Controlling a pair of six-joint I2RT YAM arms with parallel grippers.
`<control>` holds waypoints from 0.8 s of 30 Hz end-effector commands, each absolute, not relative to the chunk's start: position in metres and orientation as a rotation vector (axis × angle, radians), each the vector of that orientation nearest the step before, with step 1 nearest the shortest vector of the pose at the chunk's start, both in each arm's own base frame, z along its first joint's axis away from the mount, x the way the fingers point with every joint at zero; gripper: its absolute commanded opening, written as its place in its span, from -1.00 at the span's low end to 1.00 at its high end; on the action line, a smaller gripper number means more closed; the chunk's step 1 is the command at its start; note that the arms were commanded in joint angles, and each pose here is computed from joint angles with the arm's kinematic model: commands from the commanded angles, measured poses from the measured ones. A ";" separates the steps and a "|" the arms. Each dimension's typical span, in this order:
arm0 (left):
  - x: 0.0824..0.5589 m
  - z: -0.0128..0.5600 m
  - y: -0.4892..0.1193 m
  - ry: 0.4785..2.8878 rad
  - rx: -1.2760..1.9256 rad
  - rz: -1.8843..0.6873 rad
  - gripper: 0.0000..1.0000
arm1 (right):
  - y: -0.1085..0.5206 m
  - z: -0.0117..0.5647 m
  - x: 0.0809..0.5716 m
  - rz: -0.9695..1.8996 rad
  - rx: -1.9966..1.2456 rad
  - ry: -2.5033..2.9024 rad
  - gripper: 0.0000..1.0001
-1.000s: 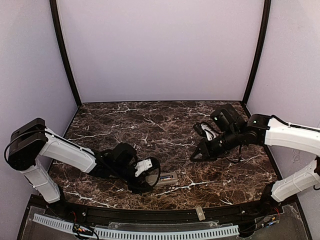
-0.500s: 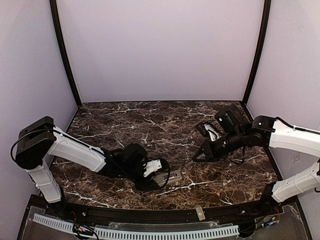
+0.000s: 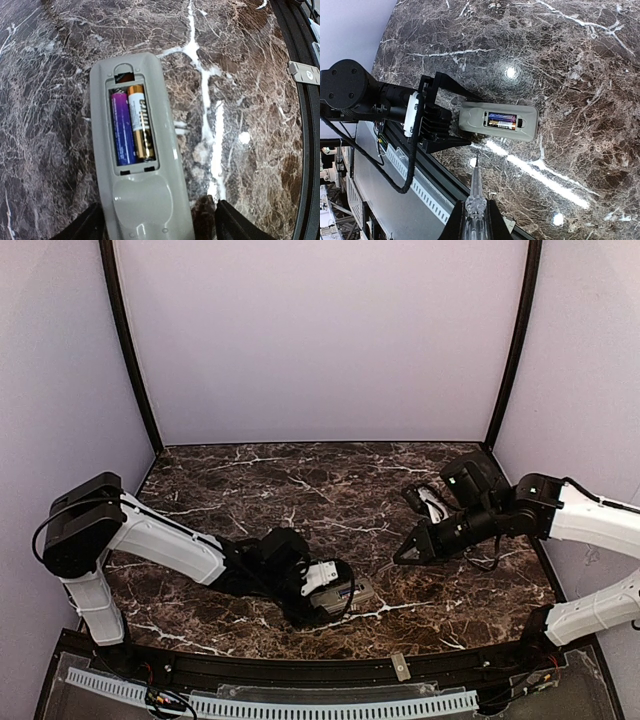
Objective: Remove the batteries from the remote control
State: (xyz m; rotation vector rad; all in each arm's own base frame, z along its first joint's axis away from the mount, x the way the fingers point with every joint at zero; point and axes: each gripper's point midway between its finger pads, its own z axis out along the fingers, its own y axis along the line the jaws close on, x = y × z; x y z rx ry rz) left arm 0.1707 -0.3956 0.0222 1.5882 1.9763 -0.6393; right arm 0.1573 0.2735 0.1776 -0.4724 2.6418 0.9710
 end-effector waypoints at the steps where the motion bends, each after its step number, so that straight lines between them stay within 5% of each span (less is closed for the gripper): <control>1: 0.168 0.029 -0.388 1.941 1.534 -0.644 0.57 | 0.273 0.175 0.161 0.949 -0.460 2.644 -1.00; 24: 0.171 0.015 -0.384 1.925 1.380 -0.706 0.39 | 0.281 0.173 0.164 0.956 -0.458 2.662 -1.00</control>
